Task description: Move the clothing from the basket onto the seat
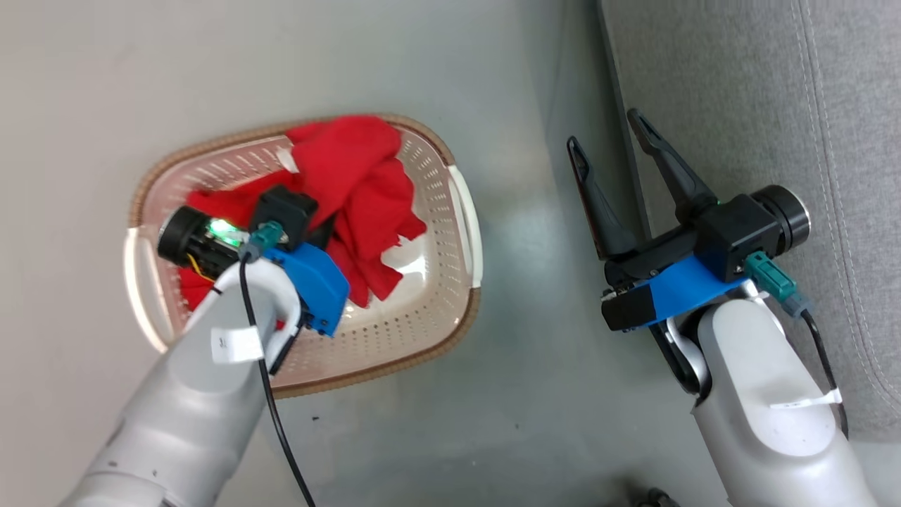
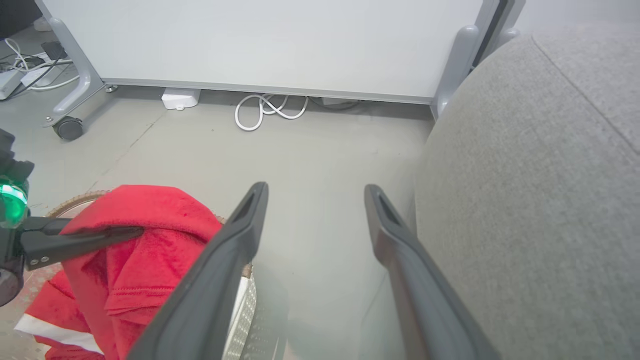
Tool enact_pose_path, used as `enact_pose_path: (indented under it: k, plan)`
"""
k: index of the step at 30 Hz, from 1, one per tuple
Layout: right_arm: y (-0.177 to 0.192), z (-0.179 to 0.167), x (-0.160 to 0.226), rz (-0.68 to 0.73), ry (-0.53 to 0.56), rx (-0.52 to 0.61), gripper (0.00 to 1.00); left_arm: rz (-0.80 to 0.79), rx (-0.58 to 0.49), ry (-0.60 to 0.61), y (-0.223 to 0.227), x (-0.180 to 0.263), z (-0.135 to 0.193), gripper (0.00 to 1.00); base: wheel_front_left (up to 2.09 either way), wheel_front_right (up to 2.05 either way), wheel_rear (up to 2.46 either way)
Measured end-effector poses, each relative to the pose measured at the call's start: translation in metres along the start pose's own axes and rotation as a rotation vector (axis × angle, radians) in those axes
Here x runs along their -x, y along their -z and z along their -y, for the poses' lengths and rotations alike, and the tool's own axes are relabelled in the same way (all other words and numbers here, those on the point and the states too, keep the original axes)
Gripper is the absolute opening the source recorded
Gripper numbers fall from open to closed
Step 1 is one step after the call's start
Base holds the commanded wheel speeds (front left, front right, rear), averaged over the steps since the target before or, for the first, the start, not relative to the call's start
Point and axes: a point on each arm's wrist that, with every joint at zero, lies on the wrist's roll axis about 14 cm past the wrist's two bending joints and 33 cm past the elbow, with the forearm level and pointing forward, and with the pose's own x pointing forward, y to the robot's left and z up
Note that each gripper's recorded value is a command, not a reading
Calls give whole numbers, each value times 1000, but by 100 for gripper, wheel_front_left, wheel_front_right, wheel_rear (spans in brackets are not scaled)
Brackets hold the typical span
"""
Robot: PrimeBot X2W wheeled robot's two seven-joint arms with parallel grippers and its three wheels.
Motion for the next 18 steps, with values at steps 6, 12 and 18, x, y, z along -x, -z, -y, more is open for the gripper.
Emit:
enact_pose_path:
  k: [6, 12, 18]
  plan:
    - [-22, -8, 7, 37, -21, 12, 100, 94, -6, -11, -31, 30, 12, 0, 0, 0, 0]
    - [-45, -19, 23, 76, -40, 19, 100, 228, -18, -47, -77, 66, 21, 0, 0, 0, 0]
    - [-64, -29, 38, 110, -59, 25, 100, 357, -44, -103, -121, 101, 18, 0, 0, 0, 0]
